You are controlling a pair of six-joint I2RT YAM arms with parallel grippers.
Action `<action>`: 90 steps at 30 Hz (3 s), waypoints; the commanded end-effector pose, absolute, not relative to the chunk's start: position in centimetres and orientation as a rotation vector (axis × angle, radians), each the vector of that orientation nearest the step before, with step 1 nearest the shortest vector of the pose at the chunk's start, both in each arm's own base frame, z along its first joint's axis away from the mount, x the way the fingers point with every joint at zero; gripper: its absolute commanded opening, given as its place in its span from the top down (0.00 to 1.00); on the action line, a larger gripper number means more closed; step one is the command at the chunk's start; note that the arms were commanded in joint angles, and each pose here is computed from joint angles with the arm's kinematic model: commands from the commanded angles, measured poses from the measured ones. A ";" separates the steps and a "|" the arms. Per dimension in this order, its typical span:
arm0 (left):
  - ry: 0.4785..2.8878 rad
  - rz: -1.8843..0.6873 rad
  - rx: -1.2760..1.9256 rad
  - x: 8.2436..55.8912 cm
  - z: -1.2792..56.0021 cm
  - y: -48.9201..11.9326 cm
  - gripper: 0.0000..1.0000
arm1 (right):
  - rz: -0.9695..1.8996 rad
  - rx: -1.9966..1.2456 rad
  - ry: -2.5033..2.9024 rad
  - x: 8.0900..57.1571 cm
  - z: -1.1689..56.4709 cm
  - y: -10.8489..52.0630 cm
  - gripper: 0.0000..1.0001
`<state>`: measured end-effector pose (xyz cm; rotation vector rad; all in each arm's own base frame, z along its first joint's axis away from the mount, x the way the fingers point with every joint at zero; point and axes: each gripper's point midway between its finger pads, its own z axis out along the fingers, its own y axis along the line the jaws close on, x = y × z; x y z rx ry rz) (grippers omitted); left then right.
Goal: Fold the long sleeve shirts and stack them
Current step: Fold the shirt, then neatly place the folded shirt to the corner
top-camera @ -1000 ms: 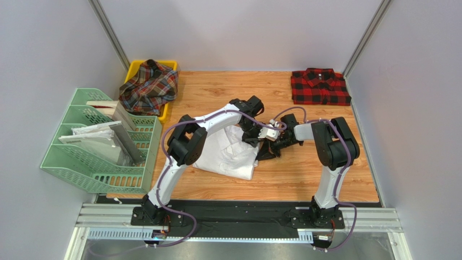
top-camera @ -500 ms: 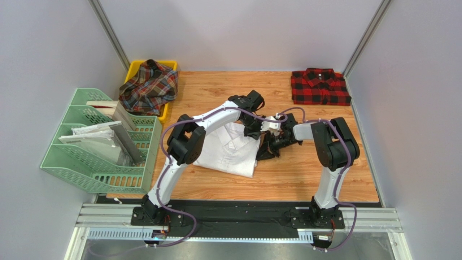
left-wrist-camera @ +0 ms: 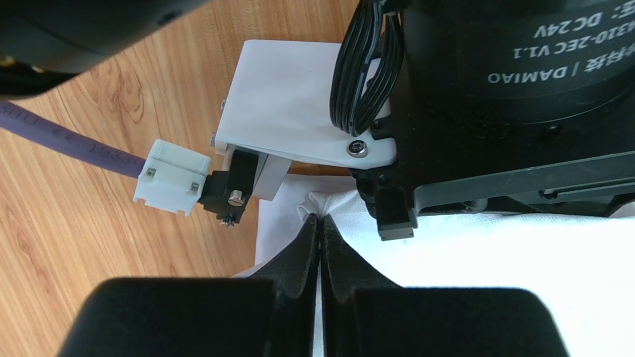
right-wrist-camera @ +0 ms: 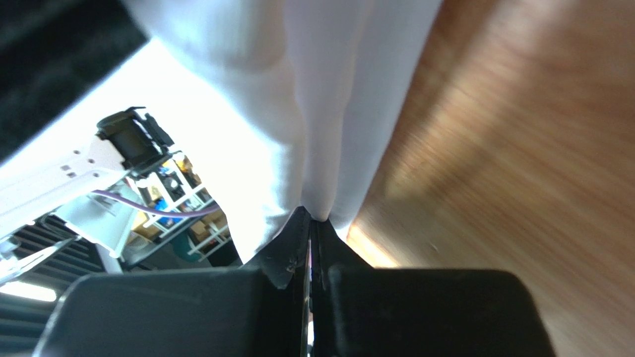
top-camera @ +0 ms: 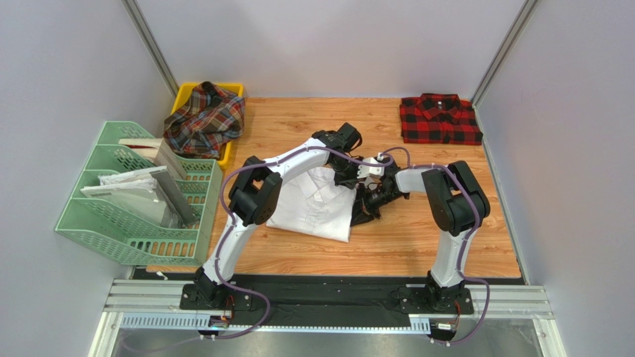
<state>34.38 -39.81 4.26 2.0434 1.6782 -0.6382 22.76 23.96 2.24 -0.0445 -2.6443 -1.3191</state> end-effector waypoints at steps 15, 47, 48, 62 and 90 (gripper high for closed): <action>1.719 -0.677 1.681 36.1 18.3 -34.6 0.51 | -1.114 0.160 -2.734 22.2 4.4 21.2 0.75; 2.656 -1.291 0.576 28.7 4.5 -17.5 0.55 | -0.943 0.731 -2.947 26.6 2.0 21.8 0.61; 2.615 -1.278 0.591 29.2 5.6 -17.5 0.55 | -0.939 0.743 -2.964 27.0 2.5 21.9 0.61; 1.778 -0.369 1.621 24.6 12.6 -27.5 0.48 | -1.497 -0.065 -3.047 27.5 10.2 17.3 0.40; 1.539 -0.490 1.826 22.2 8.7 -39.4 1.00 | -1.473 -0.476 -2.859 25.9 4.3 18.2 0.24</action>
